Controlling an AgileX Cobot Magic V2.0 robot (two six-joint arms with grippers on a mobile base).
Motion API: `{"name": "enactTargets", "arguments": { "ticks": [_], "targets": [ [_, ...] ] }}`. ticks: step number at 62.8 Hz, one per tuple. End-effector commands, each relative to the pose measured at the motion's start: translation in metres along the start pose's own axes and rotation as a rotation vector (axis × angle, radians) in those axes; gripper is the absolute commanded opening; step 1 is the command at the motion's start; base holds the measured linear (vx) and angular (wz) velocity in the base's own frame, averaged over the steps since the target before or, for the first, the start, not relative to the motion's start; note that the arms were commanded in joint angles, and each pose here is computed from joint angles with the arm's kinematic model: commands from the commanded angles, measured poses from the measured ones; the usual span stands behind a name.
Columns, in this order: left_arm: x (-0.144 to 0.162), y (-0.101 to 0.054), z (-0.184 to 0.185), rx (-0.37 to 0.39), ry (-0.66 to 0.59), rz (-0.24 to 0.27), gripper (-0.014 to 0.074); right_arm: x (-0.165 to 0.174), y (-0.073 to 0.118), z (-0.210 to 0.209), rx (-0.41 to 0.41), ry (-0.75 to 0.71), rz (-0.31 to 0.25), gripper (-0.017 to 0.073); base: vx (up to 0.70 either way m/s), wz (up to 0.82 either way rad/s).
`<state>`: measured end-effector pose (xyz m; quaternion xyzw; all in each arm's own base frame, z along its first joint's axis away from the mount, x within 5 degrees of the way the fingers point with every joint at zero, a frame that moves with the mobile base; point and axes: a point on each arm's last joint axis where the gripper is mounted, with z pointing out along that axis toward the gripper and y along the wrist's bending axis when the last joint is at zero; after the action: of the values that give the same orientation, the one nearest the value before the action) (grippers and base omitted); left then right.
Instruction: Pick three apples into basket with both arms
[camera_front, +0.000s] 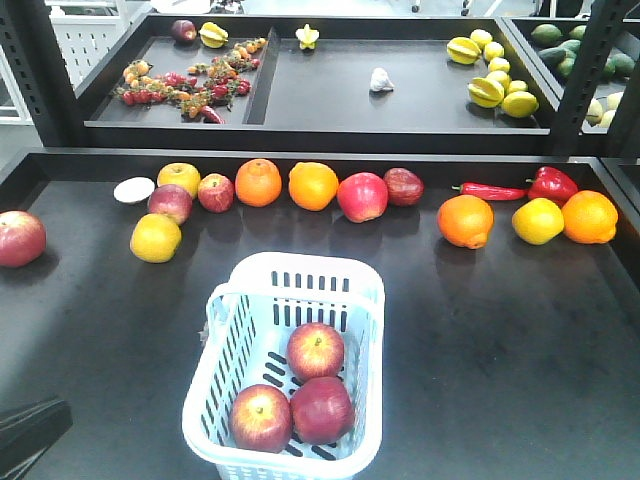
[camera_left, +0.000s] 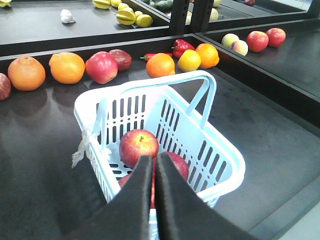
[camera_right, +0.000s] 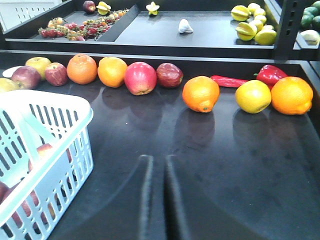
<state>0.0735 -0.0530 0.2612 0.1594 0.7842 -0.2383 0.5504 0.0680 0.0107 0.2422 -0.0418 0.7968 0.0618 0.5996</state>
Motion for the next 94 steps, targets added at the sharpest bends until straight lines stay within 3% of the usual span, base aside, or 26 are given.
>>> {"name": "enactTargets", "arguments": {
  "ticks": [1, 61, 69, 75, 83, 94],
  "targets": [
    [-0.010, -0.005, -0.001, 0.036, -0.038, 0.008, -0.0006, -0.016, 0.001, -0.002, -0.002, -0.099, 0.001, -0.0010, 0.00, 0.00],
    [-0.010, -0.005, -0.001, 0.037, -0.039, 0.007, -0.0006, -0.016, 0.001, -0.002, -0.001, -0.099, 0.000, -0.0009, 0.00, 0.00],
    [-0.006, -0.006, -0.002, 0.048, 0.003, -0.052, -0.0006, -0.016, 0.001, -0.002, -0.001, -0.099, 0.000, -0.0009, 0.00, 0.00],
    [0.000, -0.007, -0.003, 0.059, 0.075, -0.025, -0.0006, -0.015, 0.001, -0.002, -0.001, -0.098, 0.000, -0.0009, 0.00, 0.00],
    [0.007, -0.012, -0.005, 0.131, 0.146, 0.070, -0.0006, -0.015, 0.001, -0.002, -0.001, -0.098, 0.000, -0.0009, 0.00, 0.00],
    [0.003, -0.015, -0.015, 0.204, 0.055, 0.168, -0.0006, -0.015, 0.001, -0.002, -0.001, -0.098, 0.000, -0.0009, 0.00, 0.00]
  ]
}}
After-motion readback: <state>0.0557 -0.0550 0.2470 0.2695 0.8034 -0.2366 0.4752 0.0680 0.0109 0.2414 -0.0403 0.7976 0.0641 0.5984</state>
